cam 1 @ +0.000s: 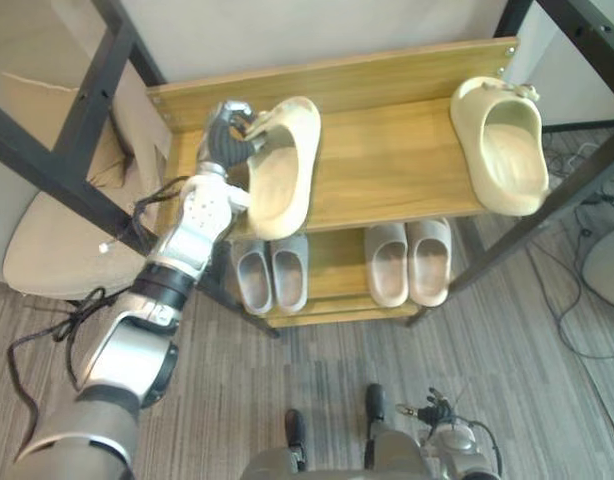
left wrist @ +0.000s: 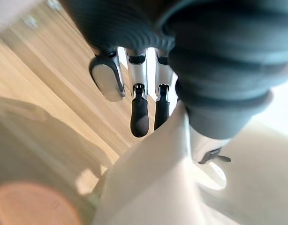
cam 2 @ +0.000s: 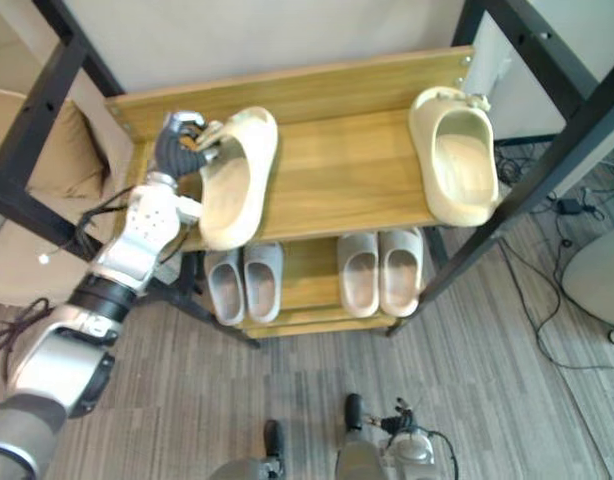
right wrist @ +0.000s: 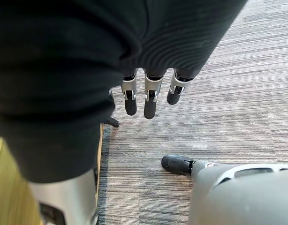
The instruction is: Organize the slippers on the shoe rack
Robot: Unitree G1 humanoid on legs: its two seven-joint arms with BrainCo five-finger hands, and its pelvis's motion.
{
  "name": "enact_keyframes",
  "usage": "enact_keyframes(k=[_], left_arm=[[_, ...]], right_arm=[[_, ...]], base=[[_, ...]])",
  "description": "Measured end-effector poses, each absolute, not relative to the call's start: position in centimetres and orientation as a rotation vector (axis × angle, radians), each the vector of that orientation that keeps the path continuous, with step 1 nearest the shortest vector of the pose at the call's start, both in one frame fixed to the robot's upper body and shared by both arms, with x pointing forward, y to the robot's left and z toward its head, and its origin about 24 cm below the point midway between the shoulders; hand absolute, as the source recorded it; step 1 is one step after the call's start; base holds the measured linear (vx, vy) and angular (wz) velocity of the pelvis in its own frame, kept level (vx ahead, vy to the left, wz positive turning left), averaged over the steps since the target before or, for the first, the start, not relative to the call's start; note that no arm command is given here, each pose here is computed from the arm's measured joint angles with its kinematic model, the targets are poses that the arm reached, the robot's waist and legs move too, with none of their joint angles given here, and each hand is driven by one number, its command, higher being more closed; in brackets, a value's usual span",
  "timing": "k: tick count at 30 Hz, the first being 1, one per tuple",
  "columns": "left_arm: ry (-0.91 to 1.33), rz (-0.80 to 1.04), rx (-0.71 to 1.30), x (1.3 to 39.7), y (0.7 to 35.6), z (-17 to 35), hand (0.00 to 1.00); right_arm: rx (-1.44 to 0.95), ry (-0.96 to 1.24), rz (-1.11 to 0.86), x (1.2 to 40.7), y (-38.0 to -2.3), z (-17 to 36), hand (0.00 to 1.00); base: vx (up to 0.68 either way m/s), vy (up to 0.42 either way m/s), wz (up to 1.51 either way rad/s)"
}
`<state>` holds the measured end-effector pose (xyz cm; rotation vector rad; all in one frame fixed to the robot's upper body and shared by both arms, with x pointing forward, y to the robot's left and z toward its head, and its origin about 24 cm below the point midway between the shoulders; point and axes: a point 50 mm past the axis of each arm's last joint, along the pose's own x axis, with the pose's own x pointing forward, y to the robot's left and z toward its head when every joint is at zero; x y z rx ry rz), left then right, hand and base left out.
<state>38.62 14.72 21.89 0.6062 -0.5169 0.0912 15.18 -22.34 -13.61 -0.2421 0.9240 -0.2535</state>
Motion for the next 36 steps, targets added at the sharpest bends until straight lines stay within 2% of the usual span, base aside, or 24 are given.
enact_keyframes(k=[11,25,26,36], left_arm=[[-0.656,0.097,0.657,38.9,11.9,26.6,1.0],[-0.637,0.153,0.714,39.9,10.6,27.6,1.0],[-0.646,0.152,0.72,39.8,10.4,27.8,0.0],[-0.696,0.144,0.693,39.5,8.5,29.0,0.0]], right_arm=[[-0.201,0.893,-0.334,15.8,-23.1,-13.1,0.0],[-0.14,0.853,-0.414,15.4,-23.8,-12.7,0.0],[-0.137,0.839,-0.421,15.4,-23.9,-12.6,0.0],[-0.125,0.808,-0.422,15.5,-23.5,-12.3,0.0]], base=[[-0.01,0.014,-0.13],[0.0,0.0,-0.06],[0.0,0.0,0.0],[0.01,-0.002,-0.03]])
